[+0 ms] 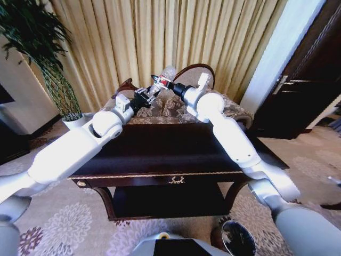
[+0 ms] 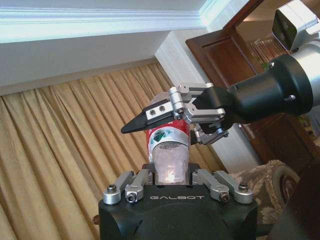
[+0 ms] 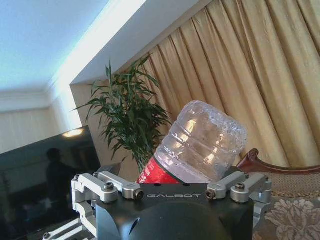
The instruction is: Move to the front of the table and place the trash on the table into the trash bin.
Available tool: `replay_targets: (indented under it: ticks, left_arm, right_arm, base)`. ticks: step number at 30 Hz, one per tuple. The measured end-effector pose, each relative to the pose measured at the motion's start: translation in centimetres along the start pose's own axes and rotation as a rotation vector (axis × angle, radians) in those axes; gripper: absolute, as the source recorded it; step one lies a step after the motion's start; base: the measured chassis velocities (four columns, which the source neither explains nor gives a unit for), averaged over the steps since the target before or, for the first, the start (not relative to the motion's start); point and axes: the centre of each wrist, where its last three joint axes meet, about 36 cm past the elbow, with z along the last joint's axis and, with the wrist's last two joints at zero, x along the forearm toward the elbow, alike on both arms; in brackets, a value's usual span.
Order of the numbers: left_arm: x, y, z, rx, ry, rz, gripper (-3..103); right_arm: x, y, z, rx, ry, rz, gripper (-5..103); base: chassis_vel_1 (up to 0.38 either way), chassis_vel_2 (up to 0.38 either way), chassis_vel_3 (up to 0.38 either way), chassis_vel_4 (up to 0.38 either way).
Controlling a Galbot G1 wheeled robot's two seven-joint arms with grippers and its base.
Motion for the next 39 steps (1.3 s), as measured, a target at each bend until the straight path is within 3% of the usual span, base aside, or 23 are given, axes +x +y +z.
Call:
replay_targets:
  ticks: [4, 6, 8, 12, 15, 16, 18, 19, 20, 22, 27, 33, 36, 38, 39]
  left_arm:
    - [0.1, 0.0, 0.0, -0.004, 0.007, -0.003, 30]
    - [0.2, -0.2, -0.2, -0.003, 0.016, -0.007, 30]
    - [0.1, -0.2, -0.2, -0.002, 0.023, -0.005, 28]
    - [0.0, -0.4, -0.2, 0.003, 0.028, 0.000, 39]
    - [-0.1, -0.5, -0.3, 0.008, 0.028, 0.004, 55]
    - [-0.1, -0.5, -0.3, 0.008, 0.028, 0.004, 55]
    - [0.0, -0.6, -0.3, 0.008, 0.029, 0.005, 66]
    - [0.0, -0.6, -0.3, 0.008, 0.029, 0.005, 66]
    - [0.1, -0.6, -0.2, 0.009, 0.031, 0.006, 77]
    - [0.2, -0.6, -0.2, 0.010, 0.031, 0.006, 77]
    - [1.1, -0.3, -0.8, 0.034, 0.030, -0.009, 97]
    - [2.0, 0.5, -0.6, 0.048, 0.044, -0.075, 100]
    - [2.7, 1.9, -0.9, 0.073, 0.062, -0.132, 100]
    - [4.2, 3.9, -1.0, 0.098, 0.082, -0.202, 100]
    - [5.4, 4.9, -0.3, 0.111, 0.124, -0.256, 100]
  right_arm:
    - [0.2, 0.0, 0.2, 0.006, -0.004, 0.010, 100]
    - [0.4, -0.1, 0.4, 0.012, -0.009, 0.018, 84]
    - [0.5, -0.1, 0.4, 0.013, -0.012, 0.018, 79]
    - [0.7, 0.1, 0.4, 0.015, -0.016, 0.011, 73]
    - [0.9, 0.1, 0.4, 0.017, -0.015, 0.011, 51]
    - [0.9, 0.1, 0.4, 0.017, -0.015, 0.011, 51]
    - [1.1, 0.1, 0.5, 0.017, -0.014, 0.009, 41]
    - [1.1, 0.1, 0.5, 0.017, -0.014, 0.009, 41]
    - [1.1, 0.1, 0.5, 0.016, -0.015, 0.009, 38]
    - [1.1, 0.1, 0.5, 0.015, -0.017, 0.011, 35]
    - [1.3, -1.0, -0.3, 0.030, -0.044, 0.071, 27]
    - [2.2, -3.1, -1.5, 0.100, -0.088, 0.185, 25]
    - [3.1, -4.3, -1.8, 0.150, -0.107, 0.273, 25]
    - [4.8, -5.8, -1.4, 0.240, -0.113, 0.371, 25]
    - [6.1, -6.6, -1.1, 0.288, -0.107, 0.419, 25]
  base:
    - [0.000, 0.000, 0.000, 0.000]
    - [0.000, 0.000, 0.000, 0.000]
    - [0.000, 0.000, 0.000, 0.000]
    - [0.000, 0.000, 0.000, 0.000]
    - [0.000, 0.000, 0.000, 0.000]
    - [0.000, 0.000, 0.000, 0.000]
    - [0.000, 0.000, 0.000, 0.000]
    - [0.000, 0.000, 0.000, 0.000]
    - [0.000, 0.000, 0.000, 0.000]
    - [0.000, 0.000, 0.000, 0.000]
    - [0.000, 0.000, 0.000, 0.000]
    - [0.000, 0.000, 0.000, 0.000]
    - [0.000, 0.000, 0.000, 0.000]
    - [0.000, 0.000, 0.000, 0.000]
    - [0.000, 0.000, 0.000, 0.000]
